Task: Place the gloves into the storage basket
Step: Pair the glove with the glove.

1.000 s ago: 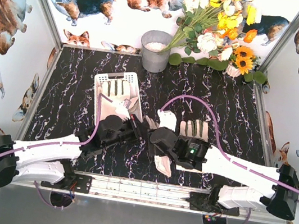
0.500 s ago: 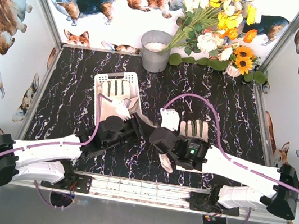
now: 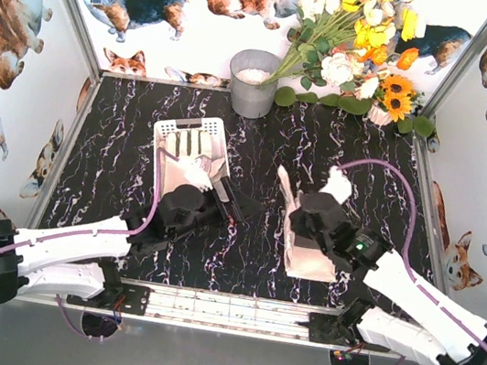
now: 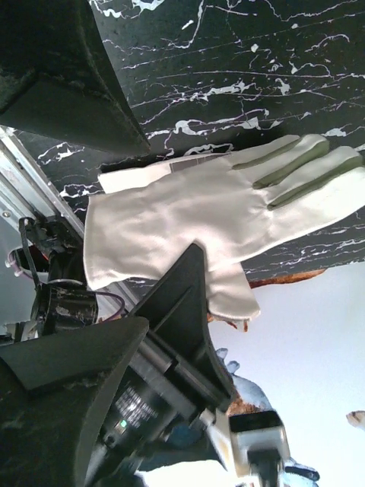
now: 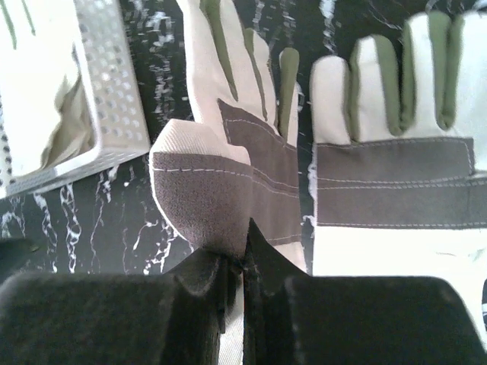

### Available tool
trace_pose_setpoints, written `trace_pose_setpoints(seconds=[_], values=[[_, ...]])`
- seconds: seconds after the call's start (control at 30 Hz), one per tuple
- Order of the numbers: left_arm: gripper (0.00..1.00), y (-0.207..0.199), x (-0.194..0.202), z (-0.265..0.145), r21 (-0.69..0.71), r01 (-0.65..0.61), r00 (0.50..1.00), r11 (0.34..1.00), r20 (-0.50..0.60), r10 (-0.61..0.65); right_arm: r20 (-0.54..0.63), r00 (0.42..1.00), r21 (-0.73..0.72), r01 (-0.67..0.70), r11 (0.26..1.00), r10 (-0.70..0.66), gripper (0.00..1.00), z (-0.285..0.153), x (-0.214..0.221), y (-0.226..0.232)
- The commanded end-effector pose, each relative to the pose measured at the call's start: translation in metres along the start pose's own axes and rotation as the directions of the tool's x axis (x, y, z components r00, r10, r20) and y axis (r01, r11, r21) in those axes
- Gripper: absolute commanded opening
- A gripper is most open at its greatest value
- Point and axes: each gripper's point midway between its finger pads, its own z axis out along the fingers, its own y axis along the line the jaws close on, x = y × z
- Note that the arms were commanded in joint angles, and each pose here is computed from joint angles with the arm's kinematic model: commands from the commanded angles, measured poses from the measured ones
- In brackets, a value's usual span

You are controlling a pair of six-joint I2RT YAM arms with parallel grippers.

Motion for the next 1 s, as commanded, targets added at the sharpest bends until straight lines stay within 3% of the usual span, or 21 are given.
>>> trace_pose_setpoints(seconds=[0.0, 0.23, 0.57, 0.97], values=[[0.8, -0.006, 0.0, 0.007, -0.025, -0.055, 0.998, 0.998, -0.018, 0.054, -0.022, 0.976, -0.068, -0.218, 0.974, 0.217, 0.0, 0.008, -0.001, -0.006], [0.8, -0.001, 0.025, 0.036, -0.034, -0.068, 0.992, 0.997, -0.111, 0.064, -0.016, 0.946, 0.033, -0.323, 0.946, 0.324, 0.0, 0.021, 0.018, -0.053], [0.76, 0.012, 0.064, 0.086, -0.051, -0.086, 0.974, 0.995, -0.216, 0.073, 0.043, 0.983, 0.36, -0.18, 0.915, 0.177, 0.0, 0.019, 0.031, -0.126], [0.57, 0.052, 0.101, 0.132, -0.11, -0.124, 0.95, 0.986, -0.302, 0.086, -0.063, 0.994, 0.455, -0.056, 0.889, 0.095, 0.0, 0.043, 0.042, -0.144]])
